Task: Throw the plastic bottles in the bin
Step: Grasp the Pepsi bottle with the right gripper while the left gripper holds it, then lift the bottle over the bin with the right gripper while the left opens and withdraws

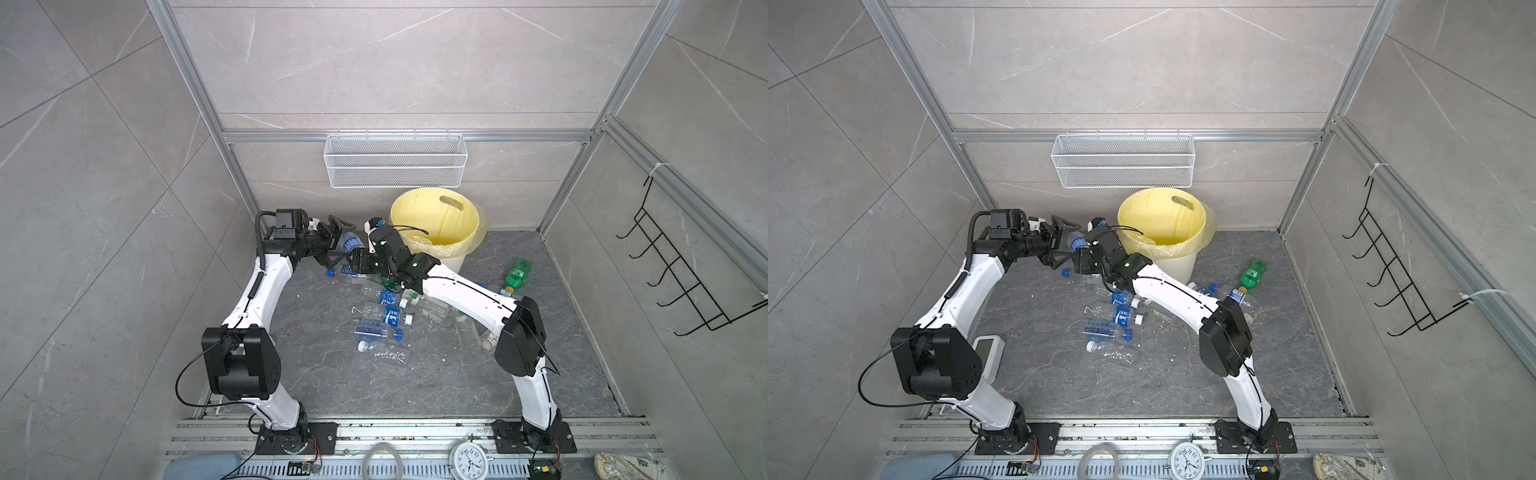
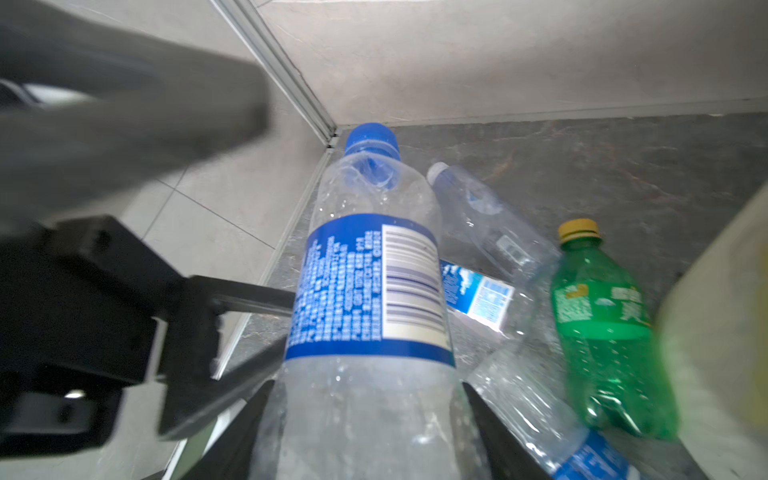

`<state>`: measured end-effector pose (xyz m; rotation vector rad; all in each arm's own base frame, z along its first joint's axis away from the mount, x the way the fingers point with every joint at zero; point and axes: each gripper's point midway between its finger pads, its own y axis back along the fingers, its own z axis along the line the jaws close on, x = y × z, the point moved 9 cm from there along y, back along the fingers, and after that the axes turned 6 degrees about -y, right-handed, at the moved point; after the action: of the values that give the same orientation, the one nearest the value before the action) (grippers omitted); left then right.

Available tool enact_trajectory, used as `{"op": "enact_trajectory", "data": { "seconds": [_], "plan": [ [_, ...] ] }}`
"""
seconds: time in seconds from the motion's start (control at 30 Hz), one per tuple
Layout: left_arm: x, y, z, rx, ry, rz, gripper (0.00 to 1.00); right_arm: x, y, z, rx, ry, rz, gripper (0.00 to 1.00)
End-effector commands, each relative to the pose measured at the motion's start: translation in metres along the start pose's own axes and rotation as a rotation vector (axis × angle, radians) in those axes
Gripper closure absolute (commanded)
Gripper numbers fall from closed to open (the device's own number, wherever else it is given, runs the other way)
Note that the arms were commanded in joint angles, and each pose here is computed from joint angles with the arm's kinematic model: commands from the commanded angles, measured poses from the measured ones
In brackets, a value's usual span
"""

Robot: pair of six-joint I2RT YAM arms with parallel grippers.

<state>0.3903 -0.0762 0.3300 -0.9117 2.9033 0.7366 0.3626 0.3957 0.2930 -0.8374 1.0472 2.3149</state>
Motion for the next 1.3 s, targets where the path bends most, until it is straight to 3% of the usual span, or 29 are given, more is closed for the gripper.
{"op": "enact_trajectory", "data": {
  "seconds": [0.0, 0.3, 0.6, 0.77, 1.1, 1.27],
  "plan": [
    [0.004, 0.031, -0.043, 0.085, -0.122, -0.059, 0.0, -0.016, 0.028, -0.001, 0.02, 0.015, -0.033, 0.62],
    [0.012, 0.056, -0.071, 0.103, -0.218, -0.098, 0.0, -0.03, 0.051, 0.0, 0.029, 0.033, -0.049, 0.63],
    [0.025, 0.081, -0.112, 0.145, -0.393, -0.15, 0.0, -0.057, 0.094, 0.013, 0.003, 0.072, -0.106, 0.63],
    [0.045, 0.064, -0.143, 0.156, -0.528, -0.114, 0.0, -0.087, 0.149, 0.024, 0.023, 0.146, -0.211, 0.63],
    [0.084, 0.032, -0.185, 0.2, -0.719, -0.077, 0.0, -0.155, 0.276, -0.006, 0.323, 0.211, -0.47, 0.63],
    [0.102, 0.024, -0.198, 0.214, -0.822, -0.073, 0.0, -0.169, 0.332, -0.016, 0.395, 0.208, -0.61, 0.62]
  ]
}}
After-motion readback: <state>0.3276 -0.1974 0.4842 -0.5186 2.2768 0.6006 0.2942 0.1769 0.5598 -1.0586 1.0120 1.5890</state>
